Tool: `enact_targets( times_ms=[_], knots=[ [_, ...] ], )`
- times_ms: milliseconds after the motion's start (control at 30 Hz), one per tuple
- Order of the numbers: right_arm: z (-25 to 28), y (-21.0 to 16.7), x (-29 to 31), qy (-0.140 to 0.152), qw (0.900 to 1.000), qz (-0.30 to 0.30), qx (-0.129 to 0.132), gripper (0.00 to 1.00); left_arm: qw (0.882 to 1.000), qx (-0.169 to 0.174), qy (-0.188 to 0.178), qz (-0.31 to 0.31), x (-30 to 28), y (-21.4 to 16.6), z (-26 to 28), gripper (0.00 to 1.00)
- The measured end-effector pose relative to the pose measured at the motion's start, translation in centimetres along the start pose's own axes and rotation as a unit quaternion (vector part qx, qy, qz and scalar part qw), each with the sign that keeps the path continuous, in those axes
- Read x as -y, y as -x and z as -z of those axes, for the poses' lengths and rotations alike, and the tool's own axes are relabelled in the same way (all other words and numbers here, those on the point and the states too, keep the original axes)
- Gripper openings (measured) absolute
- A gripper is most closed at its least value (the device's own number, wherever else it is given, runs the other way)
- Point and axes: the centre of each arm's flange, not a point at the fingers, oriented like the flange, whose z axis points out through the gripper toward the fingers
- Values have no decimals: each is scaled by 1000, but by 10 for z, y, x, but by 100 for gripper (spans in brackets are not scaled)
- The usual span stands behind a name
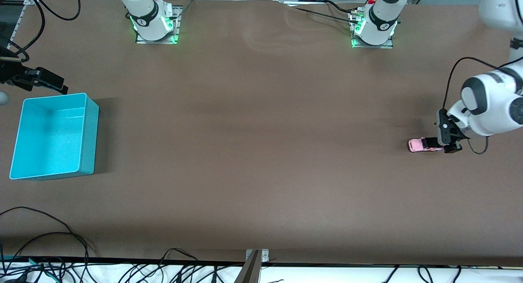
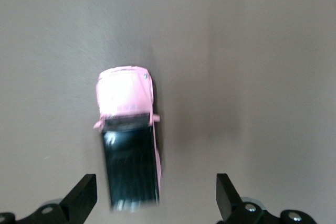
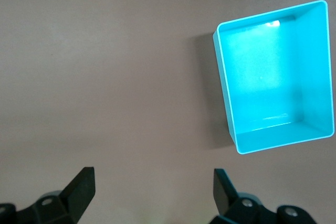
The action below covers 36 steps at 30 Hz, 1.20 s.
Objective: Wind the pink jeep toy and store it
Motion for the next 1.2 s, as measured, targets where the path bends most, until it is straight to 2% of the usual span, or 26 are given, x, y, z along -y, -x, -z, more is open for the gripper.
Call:
enact_targets(
  times_ms=[100,300,533,667,833,967,1067,1200],
  knots=[
    [0,0,0,0,1000,0,0,100,1000,0,-17,4,1,-1,46,100],
    [0,0,0,0,1000,0,1,100,995,2,-89,41,-7,-7,140,100],
    [-1,0,0,0,1000,0,1,100,986,5,-166,30,-10,-48,228,100],
    [-1,-1,0,0,1000,0,1,100,981,4,-193,22,-6,-73,263,100],
    [-3,-1,2,0,1000,1,3,100,979,-8,-183,90,-13,-78,286,100],
    [-7,-3,5,1,1000,4,7,100,973,4,-161,168,-22,-80,301,100],
    [-11,-4,8,1,1000,7,10,100,963,4,-145,228,-30,-91,315,100],
    [-20,-7,11,1,1000,12,17,100,939,-4,-118,322,-43,-103,329,100]
  ],
)
